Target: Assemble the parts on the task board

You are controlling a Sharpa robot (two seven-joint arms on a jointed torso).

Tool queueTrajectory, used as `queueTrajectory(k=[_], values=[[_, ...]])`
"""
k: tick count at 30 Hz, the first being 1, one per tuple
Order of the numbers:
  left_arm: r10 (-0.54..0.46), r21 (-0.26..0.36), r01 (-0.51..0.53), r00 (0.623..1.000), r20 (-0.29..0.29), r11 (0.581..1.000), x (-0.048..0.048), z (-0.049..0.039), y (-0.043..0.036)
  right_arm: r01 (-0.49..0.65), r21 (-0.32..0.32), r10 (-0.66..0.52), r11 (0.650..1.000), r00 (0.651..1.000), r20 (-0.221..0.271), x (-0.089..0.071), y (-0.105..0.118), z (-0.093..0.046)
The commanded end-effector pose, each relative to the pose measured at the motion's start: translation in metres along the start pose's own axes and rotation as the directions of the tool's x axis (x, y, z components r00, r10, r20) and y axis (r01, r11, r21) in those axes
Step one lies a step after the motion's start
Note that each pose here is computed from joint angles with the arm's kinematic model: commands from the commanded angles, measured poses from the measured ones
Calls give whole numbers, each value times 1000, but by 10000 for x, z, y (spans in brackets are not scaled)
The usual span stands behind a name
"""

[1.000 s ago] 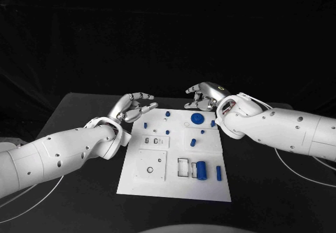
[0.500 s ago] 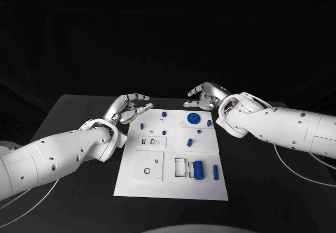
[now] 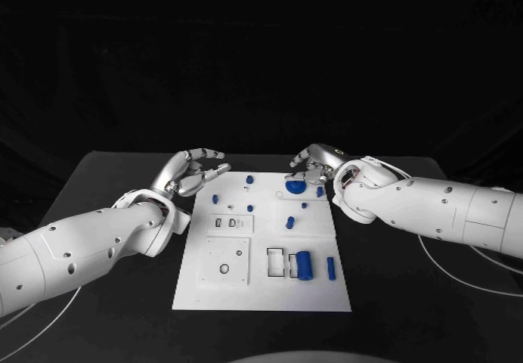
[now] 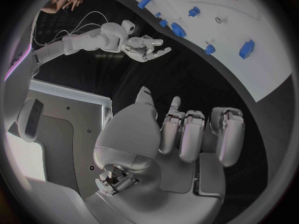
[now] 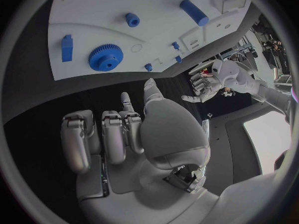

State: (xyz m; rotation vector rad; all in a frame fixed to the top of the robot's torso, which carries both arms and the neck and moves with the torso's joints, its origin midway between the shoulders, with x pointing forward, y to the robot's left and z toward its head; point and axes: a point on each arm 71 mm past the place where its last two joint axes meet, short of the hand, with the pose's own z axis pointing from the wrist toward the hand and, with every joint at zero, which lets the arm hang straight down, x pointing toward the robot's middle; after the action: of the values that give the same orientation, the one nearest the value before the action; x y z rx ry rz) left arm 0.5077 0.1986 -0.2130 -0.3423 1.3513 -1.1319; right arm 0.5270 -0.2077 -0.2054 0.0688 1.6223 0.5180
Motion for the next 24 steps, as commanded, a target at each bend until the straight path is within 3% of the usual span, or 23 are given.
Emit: queueTrajectory(k=[1, 24], values=[[-4, 21, 4, 1000, -11, 1000, 15, 2, -27, 102, 7, -102, 995, 994, -31, 67, -11, 1], [-2, 18, 2, 1000, -9, 1000, -2, -6, -15, 184, 62, -181, 981, 982, -53, 166, -51, 55]])
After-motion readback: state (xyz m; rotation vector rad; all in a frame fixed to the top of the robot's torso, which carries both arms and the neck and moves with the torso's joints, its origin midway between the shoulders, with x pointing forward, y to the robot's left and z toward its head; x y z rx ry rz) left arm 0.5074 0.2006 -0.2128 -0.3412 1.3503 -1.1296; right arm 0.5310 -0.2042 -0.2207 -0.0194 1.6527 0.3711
